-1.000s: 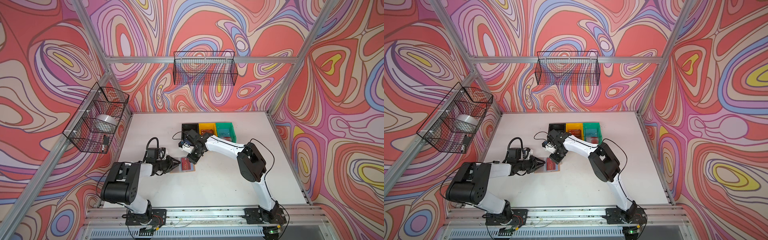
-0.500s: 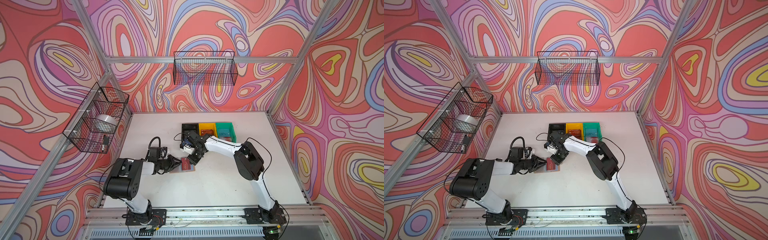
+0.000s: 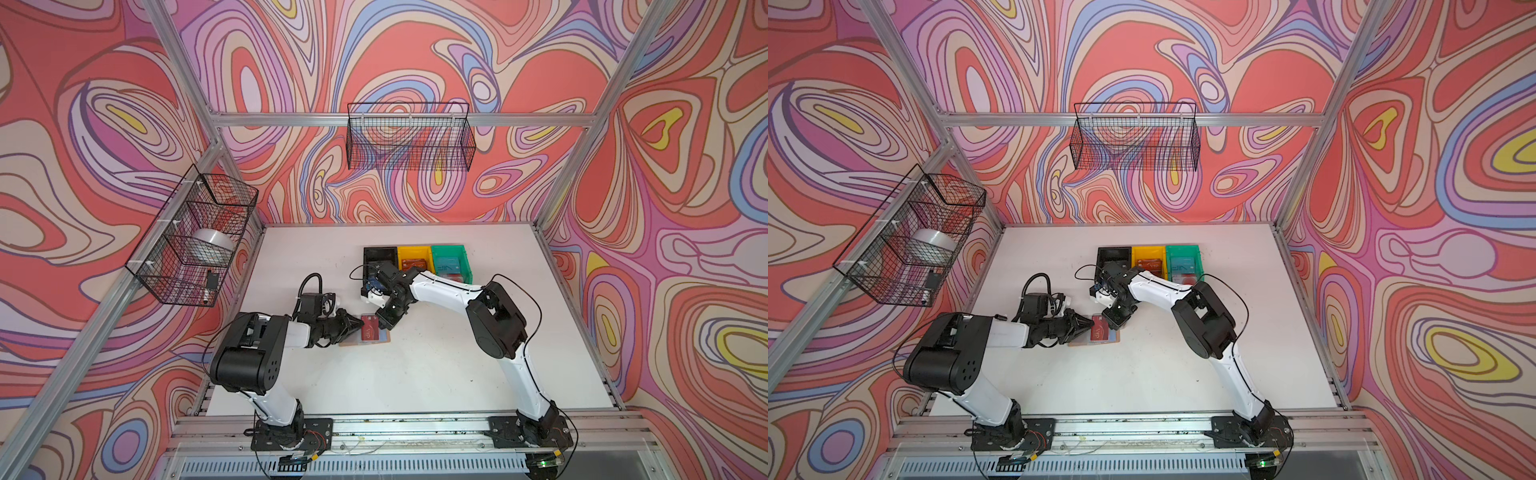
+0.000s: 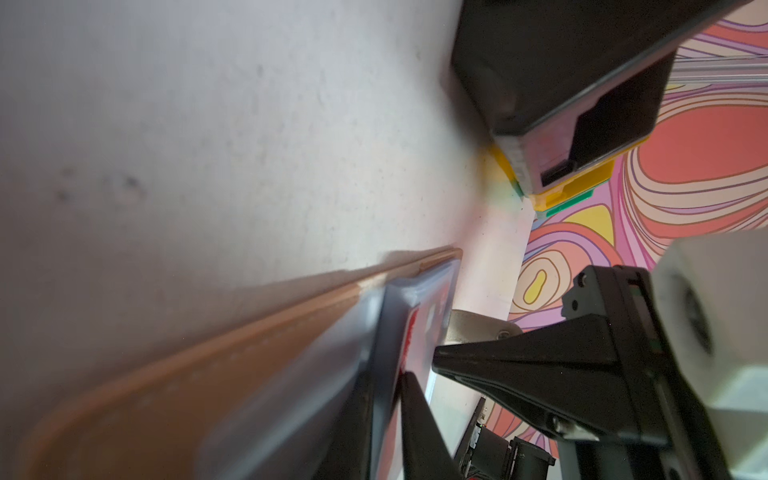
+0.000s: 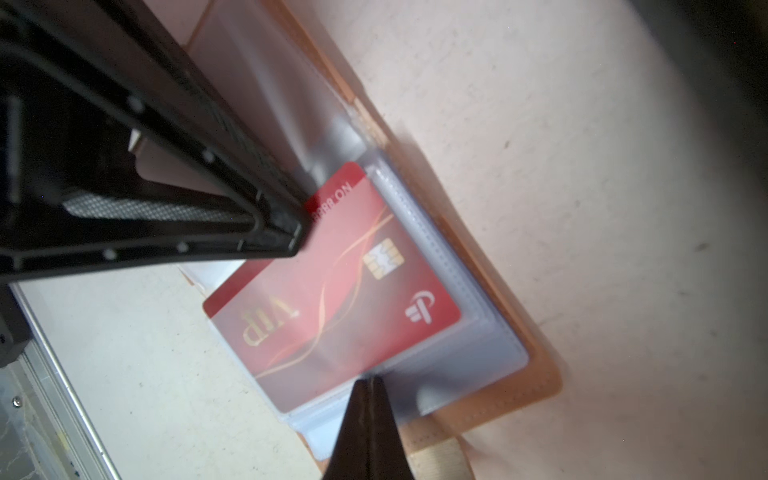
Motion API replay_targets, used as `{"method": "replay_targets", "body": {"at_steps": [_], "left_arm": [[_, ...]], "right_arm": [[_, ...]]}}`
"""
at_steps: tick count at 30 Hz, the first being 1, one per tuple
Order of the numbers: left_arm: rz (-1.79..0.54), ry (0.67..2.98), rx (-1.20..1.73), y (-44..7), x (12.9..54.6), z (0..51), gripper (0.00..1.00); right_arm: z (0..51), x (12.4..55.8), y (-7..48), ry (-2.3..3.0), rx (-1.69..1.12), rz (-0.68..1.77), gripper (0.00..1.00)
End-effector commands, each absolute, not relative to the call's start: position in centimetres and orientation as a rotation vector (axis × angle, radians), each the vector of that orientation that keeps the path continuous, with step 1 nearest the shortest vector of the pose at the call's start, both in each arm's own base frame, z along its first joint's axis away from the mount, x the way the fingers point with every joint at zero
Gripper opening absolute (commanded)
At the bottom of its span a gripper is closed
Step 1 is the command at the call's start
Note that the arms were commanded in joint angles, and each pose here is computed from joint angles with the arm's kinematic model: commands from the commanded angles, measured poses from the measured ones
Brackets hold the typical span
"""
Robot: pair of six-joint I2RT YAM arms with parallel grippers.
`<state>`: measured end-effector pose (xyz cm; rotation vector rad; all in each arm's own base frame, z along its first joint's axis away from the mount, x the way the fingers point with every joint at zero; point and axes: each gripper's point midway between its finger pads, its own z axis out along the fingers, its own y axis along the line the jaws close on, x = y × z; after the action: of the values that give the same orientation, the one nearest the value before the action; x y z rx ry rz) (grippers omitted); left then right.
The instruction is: Take the credit cards out of the card holder
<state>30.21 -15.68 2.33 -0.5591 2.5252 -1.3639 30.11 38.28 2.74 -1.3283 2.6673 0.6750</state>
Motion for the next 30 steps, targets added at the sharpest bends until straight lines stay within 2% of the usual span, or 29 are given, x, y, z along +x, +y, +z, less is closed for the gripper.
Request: {"method": "replay_targets", "body": {"at_steps": [1,9,21,30], "left_arm": [[-1.339,2.53,-0.558,-15.7,30.4,2.1,0.14],[-1.325,2.545,-0.55,-15.6,30.1,2.1,0.08],[-1.284,2.573,-0.544,-15.2,29.4,2.0,0.07],[-1.265,2.571,-0.571,-14.4,29.3,1.9,0.01]], "right_arm": [[0.2,29.2,37.9,2.735,-1.34,0.665,0.0],[-0.4,28.9,37.5,2.758,-1.347,0.651,0.0],[-0.8,28.6,37.2,2.78,-1.348,0.641,0.0],[-0.9,28.5,37.1,2.788,-1.346,0.641,0.0]]}}
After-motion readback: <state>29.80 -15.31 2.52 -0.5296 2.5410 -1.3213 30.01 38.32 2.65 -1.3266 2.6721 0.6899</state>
